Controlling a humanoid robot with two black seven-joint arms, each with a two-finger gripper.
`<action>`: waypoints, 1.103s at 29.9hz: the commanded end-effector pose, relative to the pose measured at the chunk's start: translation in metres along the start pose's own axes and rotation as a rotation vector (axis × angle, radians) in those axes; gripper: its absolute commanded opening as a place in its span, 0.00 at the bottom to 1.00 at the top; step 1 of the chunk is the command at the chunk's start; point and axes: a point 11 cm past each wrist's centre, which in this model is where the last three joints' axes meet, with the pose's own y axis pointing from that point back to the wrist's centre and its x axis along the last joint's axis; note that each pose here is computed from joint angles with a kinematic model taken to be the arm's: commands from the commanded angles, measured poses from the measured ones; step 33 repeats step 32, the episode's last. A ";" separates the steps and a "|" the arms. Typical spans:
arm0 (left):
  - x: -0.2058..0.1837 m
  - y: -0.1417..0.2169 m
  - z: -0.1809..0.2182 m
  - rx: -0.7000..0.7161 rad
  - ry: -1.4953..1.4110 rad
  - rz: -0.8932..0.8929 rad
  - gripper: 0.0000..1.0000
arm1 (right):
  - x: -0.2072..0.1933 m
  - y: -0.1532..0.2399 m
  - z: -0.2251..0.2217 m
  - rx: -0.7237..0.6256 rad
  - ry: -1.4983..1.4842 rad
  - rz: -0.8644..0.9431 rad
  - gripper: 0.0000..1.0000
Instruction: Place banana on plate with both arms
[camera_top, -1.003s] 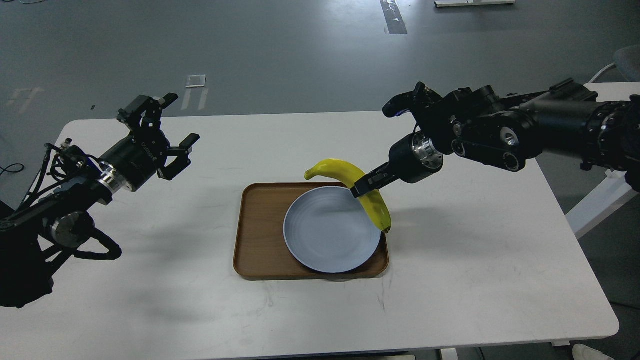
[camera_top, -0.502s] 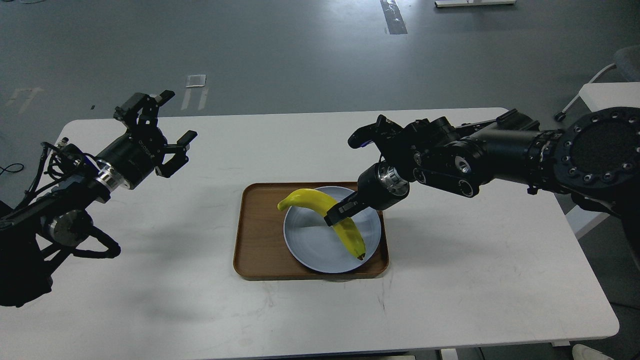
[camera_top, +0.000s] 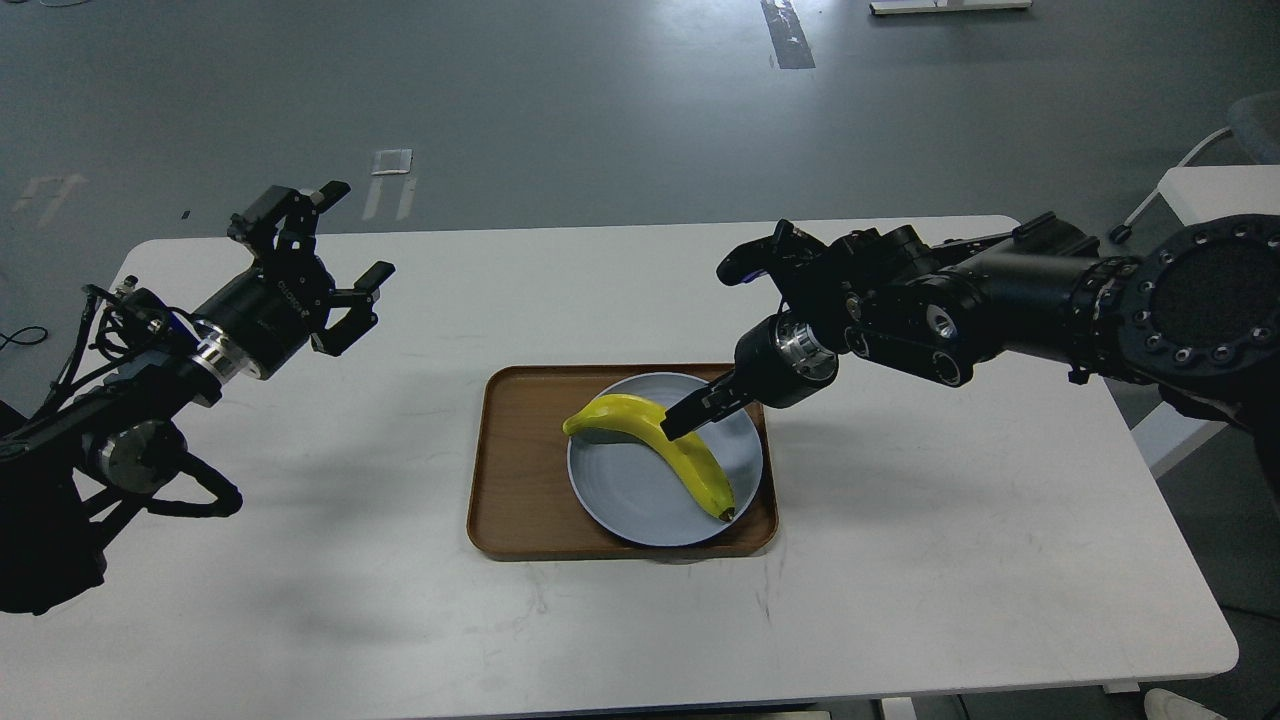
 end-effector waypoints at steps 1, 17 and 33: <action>0.001 0.000 0.001 -0.004 0.001 0.002 0.98 | 0.025 0.036 0.019 0.054 -0.161 0.170 0.96; -0.013 -0.009 -0.014 -0.004 0.044 -0.014 0.98 | -0.057 0.098 0.142 0.493 -1.099 0.798 0.98; -0.019 -0.007 -0.040 -0.004 0.114 0.017 0.98 | -0.106 0.075 0.156 0.570 -1.318 0.876 1.00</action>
